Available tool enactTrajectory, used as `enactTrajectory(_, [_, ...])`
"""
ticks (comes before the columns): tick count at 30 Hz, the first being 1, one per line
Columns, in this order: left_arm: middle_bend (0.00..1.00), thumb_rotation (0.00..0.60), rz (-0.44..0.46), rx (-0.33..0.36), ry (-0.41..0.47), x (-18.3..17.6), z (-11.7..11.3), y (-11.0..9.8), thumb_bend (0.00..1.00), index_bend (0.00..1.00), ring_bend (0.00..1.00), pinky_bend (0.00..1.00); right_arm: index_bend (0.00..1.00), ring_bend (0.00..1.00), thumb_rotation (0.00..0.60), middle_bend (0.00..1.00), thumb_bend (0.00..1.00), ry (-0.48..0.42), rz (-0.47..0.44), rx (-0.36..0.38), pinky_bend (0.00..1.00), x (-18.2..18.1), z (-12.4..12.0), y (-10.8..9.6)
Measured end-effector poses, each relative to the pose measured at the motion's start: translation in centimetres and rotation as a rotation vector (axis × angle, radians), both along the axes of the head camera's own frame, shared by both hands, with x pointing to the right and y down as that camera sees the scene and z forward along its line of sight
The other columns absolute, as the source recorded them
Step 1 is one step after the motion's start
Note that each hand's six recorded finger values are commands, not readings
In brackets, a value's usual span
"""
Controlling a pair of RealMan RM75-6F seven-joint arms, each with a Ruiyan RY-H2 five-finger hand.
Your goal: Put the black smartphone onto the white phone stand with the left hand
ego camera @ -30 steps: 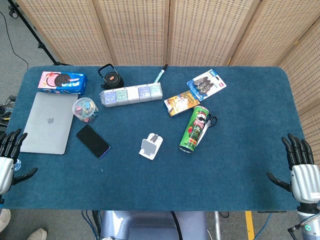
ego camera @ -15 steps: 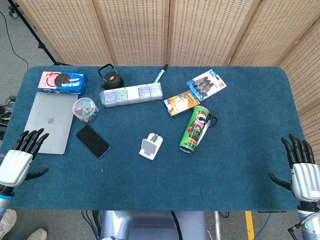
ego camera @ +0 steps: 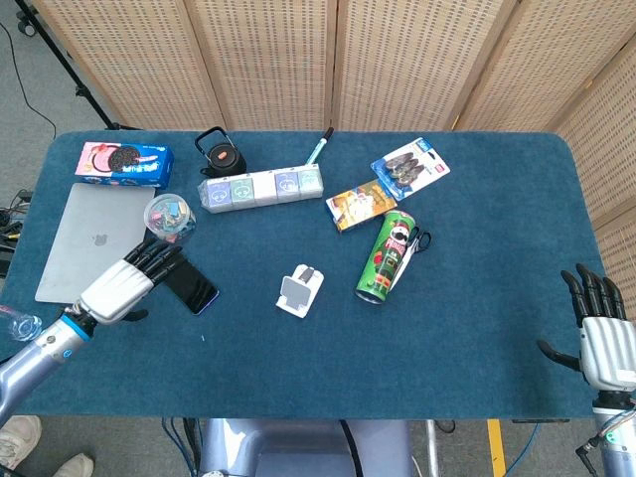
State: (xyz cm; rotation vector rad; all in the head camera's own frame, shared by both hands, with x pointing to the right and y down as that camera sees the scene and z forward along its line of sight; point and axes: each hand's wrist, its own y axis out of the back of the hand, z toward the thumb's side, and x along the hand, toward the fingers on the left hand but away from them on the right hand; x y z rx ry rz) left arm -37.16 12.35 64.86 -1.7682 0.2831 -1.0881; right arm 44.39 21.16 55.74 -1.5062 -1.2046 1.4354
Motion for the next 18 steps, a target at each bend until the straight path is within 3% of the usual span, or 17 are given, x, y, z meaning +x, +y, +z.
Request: enactTrajectory(18, [0.0, 0.6, -0.004, -0.115, 0.001, 1.6, 6.0, -0.4, 0.0, 0.0, 0.0, 0.0, 0.0, 0.0, 0.6, 0.0, 0.0, 0.034, 0.028, -0.049, 0.0, 0.6, 1.1, -0.5])
